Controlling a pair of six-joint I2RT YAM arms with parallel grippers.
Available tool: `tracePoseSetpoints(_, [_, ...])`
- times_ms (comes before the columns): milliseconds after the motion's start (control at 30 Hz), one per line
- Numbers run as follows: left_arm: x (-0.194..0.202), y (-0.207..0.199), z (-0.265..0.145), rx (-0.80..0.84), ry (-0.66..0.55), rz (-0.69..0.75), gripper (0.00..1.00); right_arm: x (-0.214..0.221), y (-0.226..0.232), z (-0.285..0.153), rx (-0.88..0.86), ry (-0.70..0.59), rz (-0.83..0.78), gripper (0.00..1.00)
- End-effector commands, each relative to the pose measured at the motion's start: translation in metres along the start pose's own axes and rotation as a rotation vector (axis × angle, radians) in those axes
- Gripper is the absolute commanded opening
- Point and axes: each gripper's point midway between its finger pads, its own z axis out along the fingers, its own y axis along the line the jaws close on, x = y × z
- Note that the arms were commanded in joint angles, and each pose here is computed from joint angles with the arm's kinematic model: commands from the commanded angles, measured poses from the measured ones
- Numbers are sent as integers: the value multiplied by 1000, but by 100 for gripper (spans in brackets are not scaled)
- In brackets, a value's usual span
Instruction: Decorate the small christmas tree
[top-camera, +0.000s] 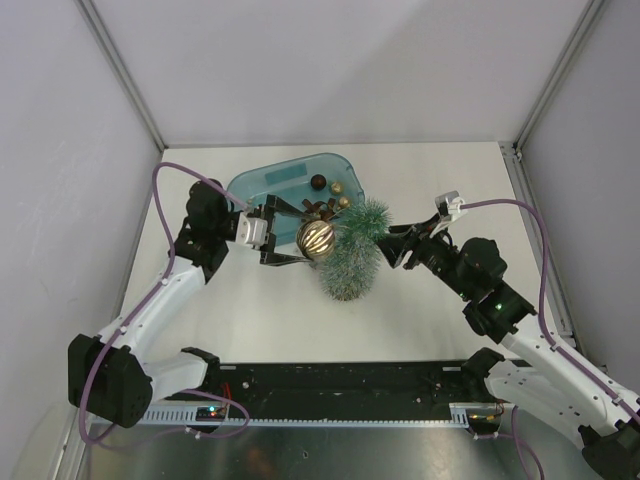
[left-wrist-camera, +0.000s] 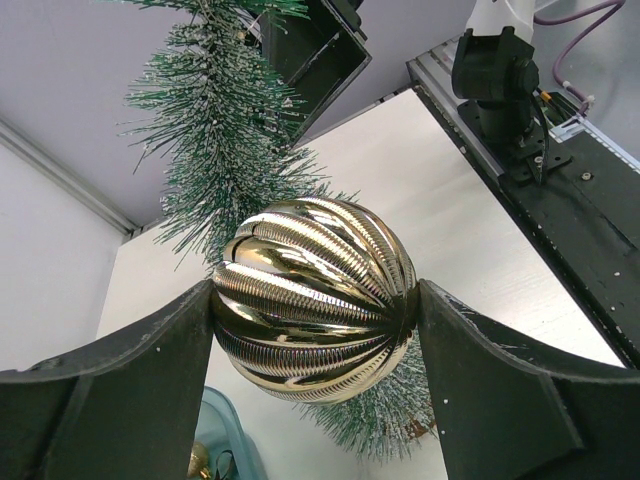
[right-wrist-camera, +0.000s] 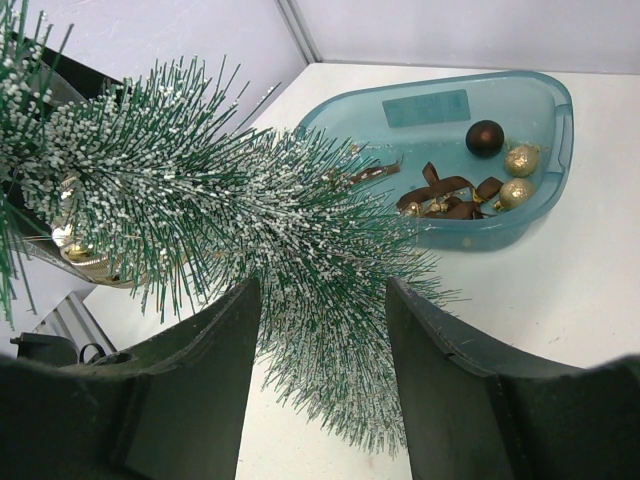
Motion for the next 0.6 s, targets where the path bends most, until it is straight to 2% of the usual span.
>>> tracePoseSetpoints(0, [-14,1,2,9,-16,52,62,-31,16,1,-48,-85,-26,58])
tracePoseSetpoints(567, [-30,5,11,35,-44,126,63,-28,16,4,-55,-74,-28,58])
